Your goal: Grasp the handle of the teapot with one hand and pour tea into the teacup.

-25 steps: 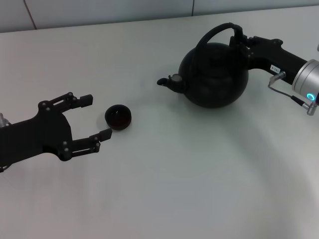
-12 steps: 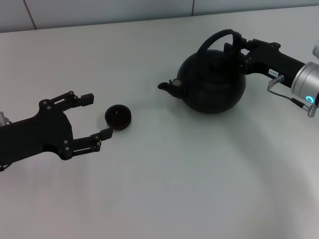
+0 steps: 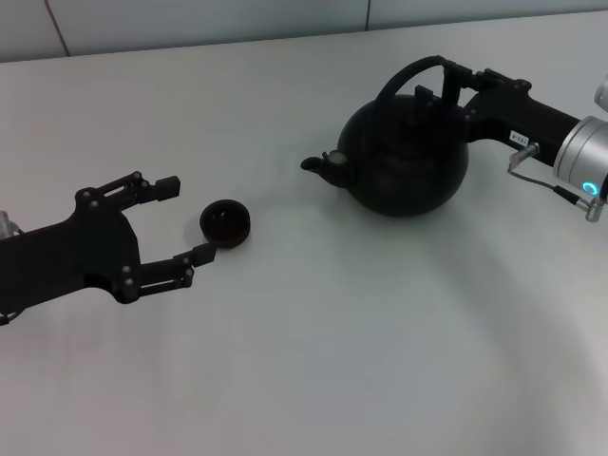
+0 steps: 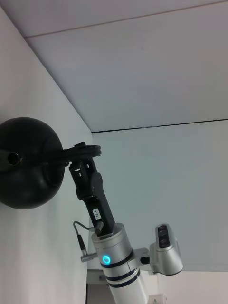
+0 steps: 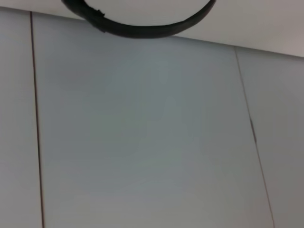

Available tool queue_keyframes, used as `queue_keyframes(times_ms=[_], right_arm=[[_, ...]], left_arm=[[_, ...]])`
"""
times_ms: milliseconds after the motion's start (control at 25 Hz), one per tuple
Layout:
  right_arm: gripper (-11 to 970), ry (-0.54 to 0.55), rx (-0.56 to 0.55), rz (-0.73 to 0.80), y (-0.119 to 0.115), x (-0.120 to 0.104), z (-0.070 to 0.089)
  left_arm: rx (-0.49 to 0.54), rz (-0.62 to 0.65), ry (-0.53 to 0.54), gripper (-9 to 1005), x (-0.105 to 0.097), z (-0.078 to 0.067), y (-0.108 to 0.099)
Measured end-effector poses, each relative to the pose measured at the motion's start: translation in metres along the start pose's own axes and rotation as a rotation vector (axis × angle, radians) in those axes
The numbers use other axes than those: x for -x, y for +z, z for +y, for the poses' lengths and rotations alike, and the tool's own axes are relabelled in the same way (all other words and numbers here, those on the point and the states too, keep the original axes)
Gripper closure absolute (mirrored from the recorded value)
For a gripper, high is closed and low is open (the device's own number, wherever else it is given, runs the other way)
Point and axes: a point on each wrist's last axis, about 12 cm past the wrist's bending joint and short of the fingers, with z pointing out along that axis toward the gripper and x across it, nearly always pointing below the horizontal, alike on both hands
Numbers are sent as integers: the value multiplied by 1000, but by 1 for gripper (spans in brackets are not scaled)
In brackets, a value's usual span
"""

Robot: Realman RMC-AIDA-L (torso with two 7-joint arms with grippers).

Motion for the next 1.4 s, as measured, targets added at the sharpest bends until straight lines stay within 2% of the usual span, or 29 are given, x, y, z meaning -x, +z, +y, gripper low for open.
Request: queue_keyframes(times_ms=[240,320,560,720,920,1160,1400], right_arm=[[278,5,22,1,-11,-3,2],[272,3,23,-8,-15,-1,2],[257,-32,28,-104,-50,10,0],[257,-41,64,-154,-56,19,1],[257,-126,200,-159,-32,38,13],[257,-336,406,3,13,63,38],[257,-403,532,18,28,73,62]], left_arm=[[-2,-2,-3,165,2,2,2],[-3,-2,-4,165,2,2,2],[-1,-5,-4,165,3,3,2],[-2,-7,-1,165,4,4,3],[-15,-11,6,164,7,4,6],[-42,-10,1,164,17,6,6],[-51,-20,-2,164,18,5,4]])
